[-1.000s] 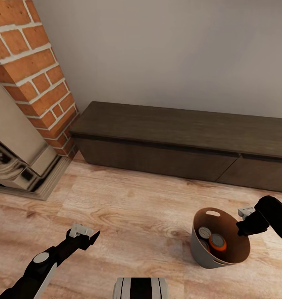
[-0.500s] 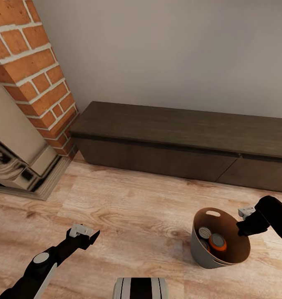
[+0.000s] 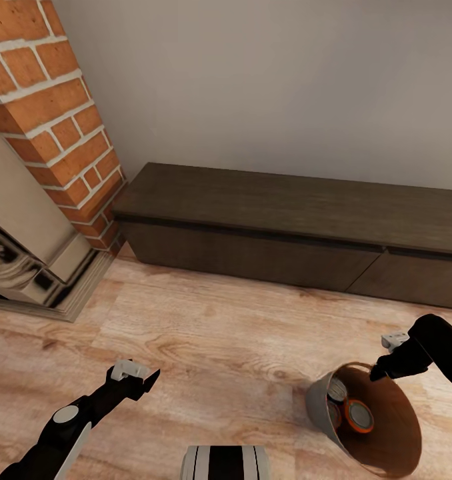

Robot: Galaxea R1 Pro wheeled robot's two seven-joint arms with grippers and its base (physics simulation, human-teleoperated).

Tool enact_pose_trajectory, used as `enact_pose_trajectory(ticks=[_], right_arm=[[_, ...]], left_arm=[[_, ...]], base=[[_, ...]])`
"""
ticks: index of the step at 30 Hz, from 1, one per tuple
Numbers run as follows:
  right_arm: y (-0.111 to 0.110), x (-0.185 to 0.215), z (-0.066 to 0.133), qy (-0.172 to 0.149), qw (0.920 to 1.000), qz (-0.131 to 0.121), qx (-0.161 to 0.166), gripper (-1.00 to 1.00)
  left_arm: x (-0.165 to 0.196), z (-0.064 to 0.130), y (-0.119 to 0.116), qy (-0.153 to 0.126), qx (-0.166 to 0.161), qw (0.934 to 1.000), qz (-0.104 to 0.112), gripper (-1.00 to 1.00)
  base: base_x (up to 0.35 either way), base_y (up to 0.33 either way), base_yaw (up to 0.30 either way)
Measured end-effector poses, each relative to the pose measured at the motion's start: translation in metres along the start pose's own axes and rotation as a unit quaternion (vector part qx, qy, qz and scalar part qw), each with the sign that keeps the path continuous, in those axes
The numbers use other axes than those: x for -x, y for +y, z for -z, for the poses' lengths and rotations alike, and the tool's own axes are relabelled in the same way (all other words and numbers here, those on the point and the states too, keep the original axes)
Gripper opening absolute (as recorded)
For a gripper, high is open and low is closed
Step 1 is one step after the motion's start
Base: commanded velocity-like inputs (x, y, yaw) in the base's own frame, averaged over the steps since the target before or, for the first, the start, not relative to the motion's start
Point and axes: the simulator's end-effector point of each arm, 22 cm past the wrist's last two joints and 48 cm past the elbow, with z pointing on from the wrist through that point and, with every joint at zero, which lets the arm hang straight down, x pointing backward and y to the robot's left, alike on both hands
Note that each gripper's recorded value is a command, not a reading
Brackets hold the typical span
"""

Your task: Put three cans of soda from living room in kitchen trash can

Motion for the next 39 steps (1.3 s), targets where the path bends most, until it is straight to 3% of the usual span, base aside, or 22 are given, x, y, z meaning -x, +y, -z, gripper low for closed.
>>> enact_pose_trajectory(ticks=[28,39], right_arm=[[-0.006,-0.003,0.002,0.002,1.0,-0.002,-0.005,1.0],[-0.007,0.001,0.024,-0.019,0.9998,-0.001,-0.009,1.0]], left_arm=[[-0.001,0.0,0.0,0.001,0.0,1.0,-0.001,1.0],[0.021,0.009,0.0,-0.019,0.004,0.9998,-0.008,1.0]], base=[[0.0,0.0,0.0],[0.0,0.0,0.0]])
